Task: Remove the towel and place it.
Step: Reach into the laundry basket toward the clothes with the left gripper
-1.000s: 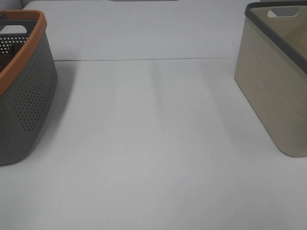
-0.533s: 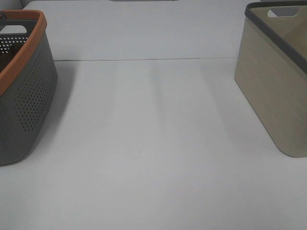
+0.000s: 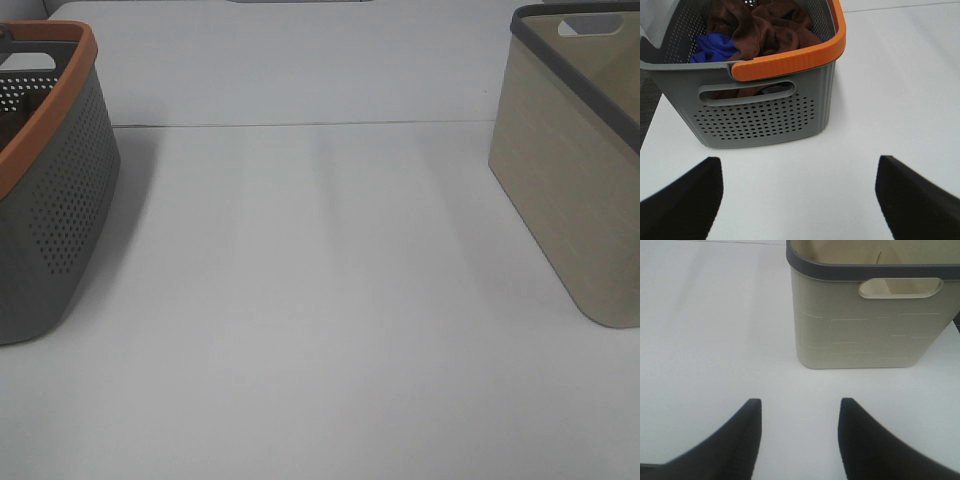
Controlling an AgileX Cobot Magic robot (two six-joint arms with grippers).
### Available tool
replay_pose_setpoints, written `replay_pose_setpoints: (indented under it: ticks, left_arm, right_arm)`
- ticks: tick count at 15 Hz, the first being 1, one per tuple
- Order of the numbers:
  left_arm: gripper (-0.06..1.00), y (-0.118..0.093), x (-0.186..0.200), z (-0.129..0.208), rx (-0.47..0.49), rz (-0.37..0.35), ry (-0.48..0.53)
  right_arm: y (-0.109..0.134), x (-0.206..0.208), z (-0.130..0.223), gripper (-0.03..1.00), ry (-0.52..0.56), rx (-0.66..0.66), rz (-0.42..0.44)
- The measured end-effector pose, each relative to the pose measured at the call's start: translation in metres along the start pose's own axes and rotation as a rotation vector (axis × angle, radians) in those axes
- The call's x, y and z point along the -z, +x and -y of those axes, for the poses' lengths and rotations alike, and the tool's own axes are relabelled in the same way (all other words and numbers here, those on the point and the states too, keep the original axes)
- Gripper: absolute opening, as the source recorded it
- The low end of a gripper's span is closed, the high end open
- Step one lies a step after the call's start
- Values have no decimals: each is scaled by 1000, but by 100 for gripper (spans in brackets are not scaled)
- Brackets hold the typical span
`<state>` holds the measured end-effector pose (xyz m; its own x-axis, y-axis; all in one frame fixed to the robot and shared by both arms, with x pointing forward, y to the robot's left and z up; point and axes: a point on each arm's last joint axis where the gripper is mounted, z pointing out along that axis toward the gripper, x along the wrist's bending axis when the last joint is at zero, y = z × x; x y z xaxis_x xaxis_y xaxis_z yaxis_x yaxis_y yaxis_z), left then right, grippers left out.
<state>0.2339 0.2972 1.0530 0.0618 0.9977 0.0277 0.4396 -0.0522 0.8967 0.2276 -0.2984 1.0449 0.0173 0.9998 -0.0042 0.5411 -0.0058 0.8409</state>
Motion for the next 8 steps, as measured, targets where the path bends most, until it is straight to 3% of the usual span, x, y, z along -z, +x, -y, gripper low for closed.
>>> replay_pose_setpoints:
  ticks: [8]
  left_arm:
    - [79,0,0,0,0,0,0]
  right_arm:
    - [0,0,0,47,0,0,0]
